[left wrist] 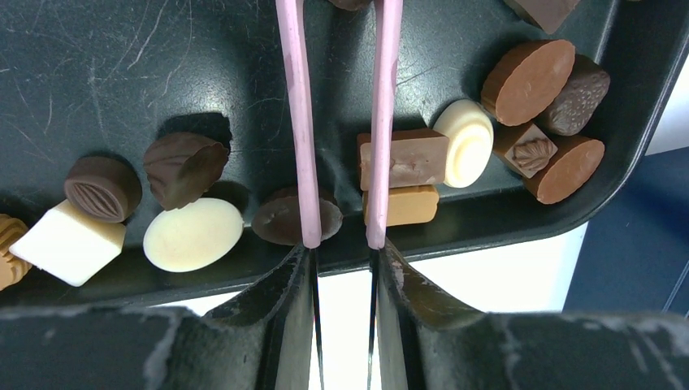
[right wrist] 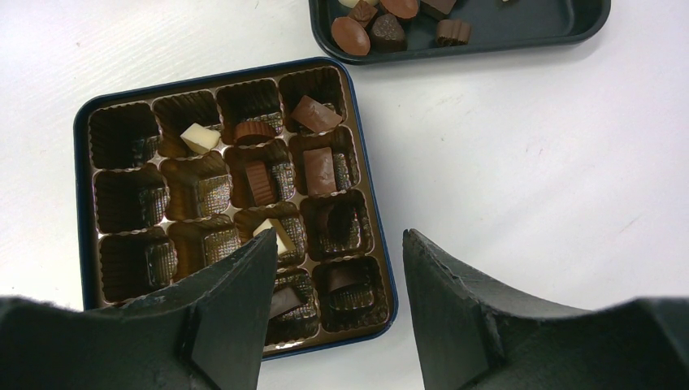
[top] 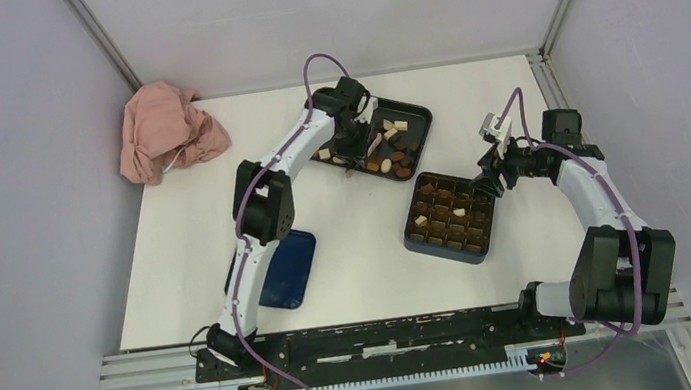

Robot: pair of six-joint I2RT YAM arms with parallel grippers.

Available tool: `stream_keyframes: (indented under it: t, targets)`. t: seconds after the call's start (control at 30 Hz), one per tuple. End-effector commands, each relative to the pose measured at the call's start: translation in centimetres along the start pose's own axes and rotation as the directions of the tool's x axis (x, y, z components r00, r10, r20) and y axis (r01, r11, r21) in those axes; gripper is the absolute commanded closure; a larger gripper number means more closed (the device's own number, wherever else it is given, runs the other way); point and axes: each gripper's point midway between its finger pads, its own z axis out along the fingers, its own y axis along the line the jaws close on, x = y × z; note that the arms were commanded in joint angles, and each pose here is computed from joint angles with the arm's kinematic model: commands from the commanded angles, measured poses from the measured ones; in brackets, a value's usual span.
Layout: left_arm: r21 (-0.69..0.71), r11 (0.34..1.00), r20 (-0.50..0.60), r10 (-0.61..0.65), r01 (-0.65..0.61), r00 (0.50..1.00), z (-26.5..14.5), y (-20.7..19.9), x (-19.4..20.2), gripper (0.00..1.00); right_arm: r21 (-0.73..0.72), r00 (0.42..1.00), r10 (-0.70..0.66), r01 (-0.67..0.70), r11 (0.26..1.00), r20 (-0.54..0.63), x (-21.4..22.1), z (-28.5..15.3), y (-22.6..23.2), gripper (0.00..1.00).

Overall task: Pack the chocolate
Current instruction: Pick up the fake chocolate from the plate.

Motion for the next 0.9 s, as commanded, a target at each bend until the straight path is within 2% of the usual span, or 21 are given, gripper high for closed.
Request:
stream_keyframes:
  t: [0.0, 0.27, 0.7, 0.87]
  targets:
    - [0.008, 1.000, 0.066, 0.023, -0.024, 0.998, -3.2, -0.7, -1.0, 0.89, -0.003, 0.999, -0.038, 0.038, 0.999, 0.034, -1.3, -0.4, 0.1, 0.36]
    - [0.030, 0.999, 0.155, 0.022, -0.027, 0.988, -6.2, -1.2, -0.7, 0.98, -0.006, 0.998, -0.042, 0.043, 0.999, 0.038, -1.4, -0.5, 0.2, 0.36]
    - [0.104, 0.993, 0.208, 0.034, -0.057, 0.977, -8.8, -2.7, 0.3, 0.98, -0.022, 0.996, -0.068, 0.069, 0.997, 0.052, -1.5, -0.4, 0.6, 0.36]
    - [0.158, 0.984, 0.238, 0.042, -0.081, 0.970, -10.0, -3.8, 1.2, 0.98, -0.033, 0.989, -0.132, 0.135, 0.990, 0.064, -1.2, -0.3, 1.2, 0.32]
